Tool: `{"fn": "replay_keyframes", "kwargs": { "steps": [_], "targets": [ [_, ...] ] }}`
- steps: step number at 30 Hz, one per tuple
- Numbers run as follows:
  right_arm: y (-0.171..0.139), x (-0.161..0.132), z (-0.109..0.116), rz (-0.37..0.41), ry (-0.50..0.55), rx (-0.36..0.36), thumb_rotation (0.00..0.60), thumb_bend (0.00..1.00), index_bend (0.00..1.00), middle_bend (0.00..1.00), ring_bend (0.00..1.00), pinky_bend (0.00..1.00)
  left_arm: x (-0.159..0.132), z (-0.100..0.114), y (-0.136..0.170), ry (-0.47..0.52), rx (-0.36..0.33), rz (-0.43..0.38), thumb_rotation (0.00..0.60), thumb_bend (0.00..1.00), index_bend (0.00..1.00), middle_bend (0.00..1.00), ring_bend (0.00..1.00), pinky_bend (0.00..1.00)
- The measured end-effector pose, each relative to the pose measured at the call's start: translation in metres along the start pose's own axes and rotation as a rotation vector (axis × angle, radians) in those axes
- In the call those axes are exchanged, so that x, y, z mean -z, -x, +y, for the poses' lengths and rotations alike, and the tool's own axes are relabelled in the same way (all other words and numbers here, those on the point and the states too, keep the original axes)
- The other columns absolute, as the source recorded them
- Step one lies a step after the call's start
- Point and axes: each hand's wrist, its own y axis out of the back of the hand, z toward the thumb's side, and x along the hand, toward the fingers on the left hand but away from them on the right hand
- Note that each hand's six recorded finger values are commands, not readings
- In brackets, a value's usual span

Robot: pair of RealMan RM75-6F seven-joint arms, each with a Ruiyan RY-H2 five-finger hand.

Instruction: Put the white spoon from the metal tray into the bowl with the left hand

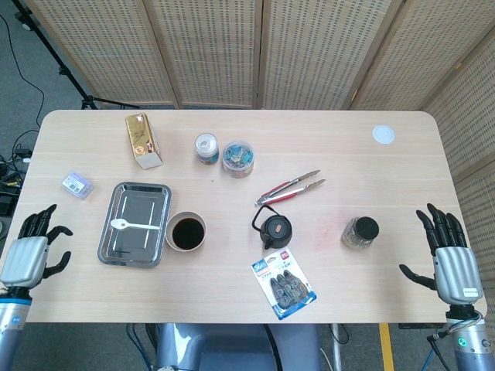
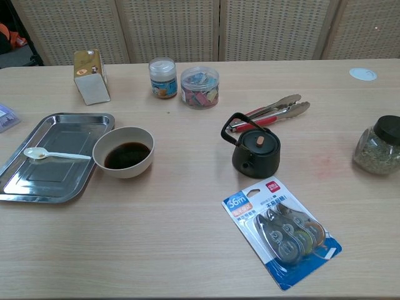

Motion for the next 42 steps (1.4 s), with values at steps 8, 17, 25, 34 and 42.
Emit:
{"fn": "replay_keyframes", "kwargs": {
  "steps": [8,17,25,34,42],
  "targets": [
    [0.001,0.002,0.001,-0.009,0.004,0.003,0.600,0.03,0.00,0.00,0.00,0.00,-0.021,-0.015,-0.049,-0.020,0.057,-0.035,0.600,0.33,0.49,0.00,0.00,0.00],
    [0.003,0.006,0.000,-0.021,0.005,-0.001,0.600,0.03,0.00,0.00,0.00,0.00,-0.049,-0.039,-0.080,-0.041,0.084,-0.097,0.600,0.32,0.53,0.00,0.00,0.00],
    [0.004,0.009,0.000,-0.031,0.009,-0.002,0.600,0.03,0.00,0.00,0.00,0.00,-0.066,-0.061,-0.099,-0.051,0.119,-0.125,0.600,0.32,0.54,0.00,0.00,0.00],
    [0.003,0.012,0.001,-0.037,0.019,-0.008,0.600,0.03,0.00,0.00,0.00,0.00,-0.086,-0.084,-0.114,-0.037,0.180,-0.131,0.600,0.33,0.54,0.00,0.00,0.00],
    [0.004,0.014,0.004,-0.045,0.032,-0.007,0.600,0.03,0.00,0.00,0.00,0.00,-0.098,-0.092,-0.123,-0.048,0.185,-0.129,0.600,0.34,0.54,0.00,0.00,0.00]
  ]
}}
